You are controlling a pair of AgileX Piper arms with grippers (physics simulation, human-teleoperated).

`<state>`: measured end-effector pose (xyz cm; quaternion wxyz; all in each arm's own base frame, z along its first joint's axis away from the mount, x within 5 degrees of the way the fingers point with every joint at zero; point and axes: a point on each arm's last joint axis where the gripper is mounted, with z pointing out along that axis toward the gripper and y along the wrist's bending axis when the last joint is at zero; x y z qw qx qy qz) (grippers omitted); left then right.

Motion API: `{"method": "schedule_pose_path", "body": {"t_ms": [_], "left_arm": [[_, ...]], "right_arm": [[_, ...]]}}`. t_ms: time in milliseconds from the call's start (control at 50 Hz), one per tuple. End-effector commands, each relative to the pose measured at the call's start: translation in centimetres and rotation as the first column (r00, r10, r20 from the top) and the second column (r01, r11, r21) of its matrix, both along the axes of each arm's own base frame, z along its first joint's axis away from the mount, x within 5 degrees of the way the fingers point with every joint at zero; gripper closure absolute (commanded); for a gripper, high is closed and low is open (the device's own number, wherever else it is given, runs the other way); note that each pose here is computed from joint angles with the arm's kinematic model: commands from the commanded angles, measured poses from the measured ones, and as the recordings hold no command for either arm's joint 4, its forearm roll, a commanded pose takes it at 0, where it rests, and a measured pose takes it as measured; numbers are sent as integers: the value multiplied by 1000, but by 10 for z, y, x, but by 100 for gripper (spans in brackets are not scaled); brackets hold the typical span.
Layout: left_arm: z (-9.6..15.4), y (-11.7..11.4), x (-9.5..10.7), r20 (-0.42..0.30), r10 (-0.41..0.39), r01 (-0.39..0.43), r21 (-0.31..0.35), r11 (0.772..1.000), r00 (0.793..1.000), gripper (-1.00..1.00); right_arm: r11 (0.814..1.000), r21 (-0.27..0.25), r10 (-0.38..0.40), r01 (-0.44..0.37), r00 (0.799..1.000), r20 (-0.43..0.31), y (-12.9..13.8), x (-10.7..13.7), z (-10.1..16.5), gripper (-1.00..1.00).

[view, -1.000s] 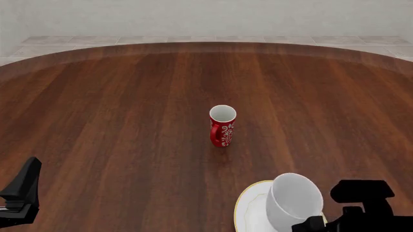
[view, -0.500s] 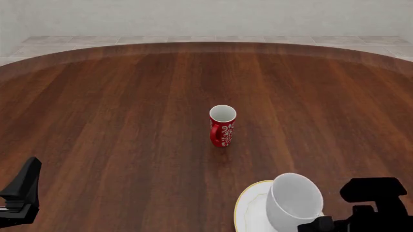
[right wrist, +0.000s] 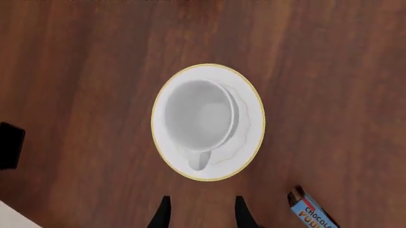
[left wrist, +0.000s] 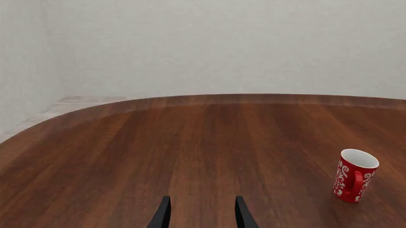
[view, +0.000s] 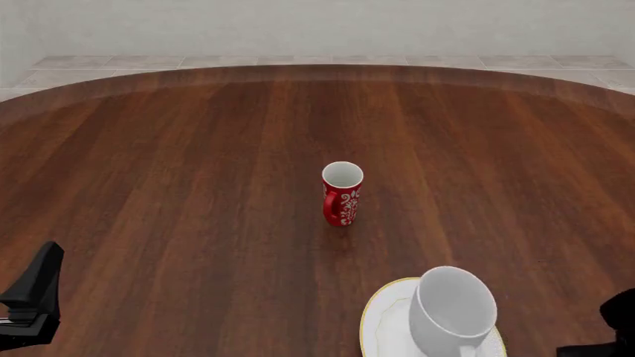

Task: Put the white mug on the plate.

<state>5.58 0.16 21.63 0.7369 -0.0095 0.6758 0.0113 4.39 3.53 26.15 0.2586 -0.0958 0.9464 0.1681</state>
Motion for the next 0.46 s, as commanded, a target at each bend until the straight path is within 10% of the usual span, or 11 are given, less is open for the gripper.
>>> {"method": "schedule_pose_path", "body": {"t_ms": [20,460], "left_arm": [[0,0,0,0,-2,2,0,1000,1000,-100],[0,0,0,0,-2,2,0,1000,1000,-100]], "right_arm": [[1000,17,-4,4,999,44,-18,-21,10,-100],[998,55,-28,22,993,118,-26,-31,10,-100]]}}
